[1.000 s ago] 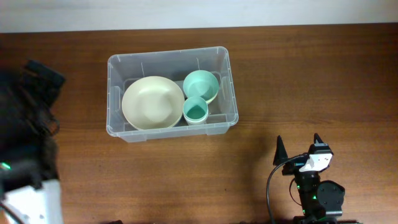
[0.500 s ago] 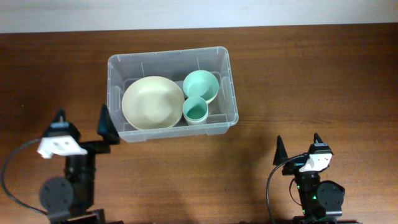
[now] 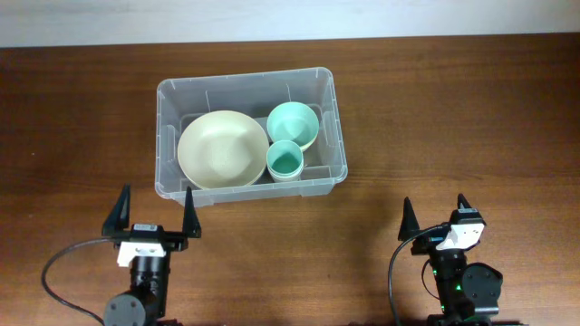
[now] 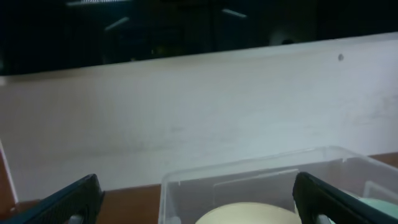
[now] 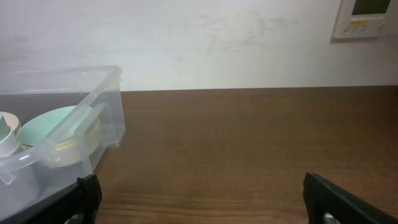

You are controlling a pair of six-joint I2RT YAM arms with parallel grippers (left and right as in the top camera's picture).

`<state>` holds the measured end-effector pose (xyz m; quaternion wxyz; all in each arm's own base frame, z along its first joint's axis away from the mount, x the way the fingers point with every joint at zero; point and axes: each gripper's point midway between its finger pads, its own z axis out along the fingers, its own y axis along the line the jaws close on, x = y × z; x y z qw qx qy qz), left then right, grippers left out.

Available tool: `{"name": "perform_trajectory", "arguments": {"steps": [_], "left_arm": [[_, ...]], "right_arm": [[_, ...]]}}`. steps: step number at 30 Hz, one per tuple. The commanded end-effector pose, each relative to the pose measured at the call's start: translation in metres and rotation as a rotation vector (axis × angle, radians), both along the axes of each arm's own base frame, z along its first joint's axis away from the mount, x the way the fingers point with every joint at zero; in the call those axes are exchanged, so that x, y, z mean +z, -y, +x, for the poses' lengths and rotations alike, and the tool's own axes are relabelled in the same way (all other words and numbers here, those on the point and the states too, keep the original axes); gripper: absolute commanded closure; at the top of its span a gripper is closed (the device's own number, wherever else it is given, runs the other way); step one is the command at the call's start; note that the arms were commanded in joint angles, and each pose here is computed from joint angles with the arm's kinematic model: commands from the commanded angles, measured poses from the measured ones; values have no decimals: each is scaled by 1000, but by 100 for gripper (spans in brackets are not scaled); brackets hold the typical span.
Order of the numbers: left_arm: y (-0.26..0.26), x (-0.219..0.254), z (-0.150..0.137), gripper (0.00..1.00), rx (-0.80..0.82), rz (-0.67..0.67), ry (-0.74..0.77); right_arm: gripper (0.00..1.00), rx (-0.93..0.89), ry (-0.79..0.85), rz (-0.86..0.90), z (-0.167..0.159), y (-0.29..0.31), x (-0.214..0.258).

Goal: Pack container

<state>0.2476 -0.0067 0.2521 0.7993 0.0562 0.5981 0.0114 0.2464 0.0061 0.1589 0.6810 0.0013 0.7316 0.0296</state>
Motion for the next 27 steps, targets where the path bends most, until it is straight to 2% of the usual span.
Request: {"name": "perform_trajectory", "arguments": {"steps": [1, 11, 16, 27], "left_arm": [[-4, -7, -4, 0, 29, 11, -4], [-13, -51, -2, 0, 79, -9, -180], [-15, -95, -2, 0, 93, -16, -357], [-15, -94, -2, 0, 93, -16, -355]], "right_arm": [[1, 10, 2, -6, 0, -1, -1], [1, 10, 2, -7, 0, -1, -1], [1, 10, 2, -6, 0, -1, -1], [1, 11, 2, -7, 0, -1, -1]]}}
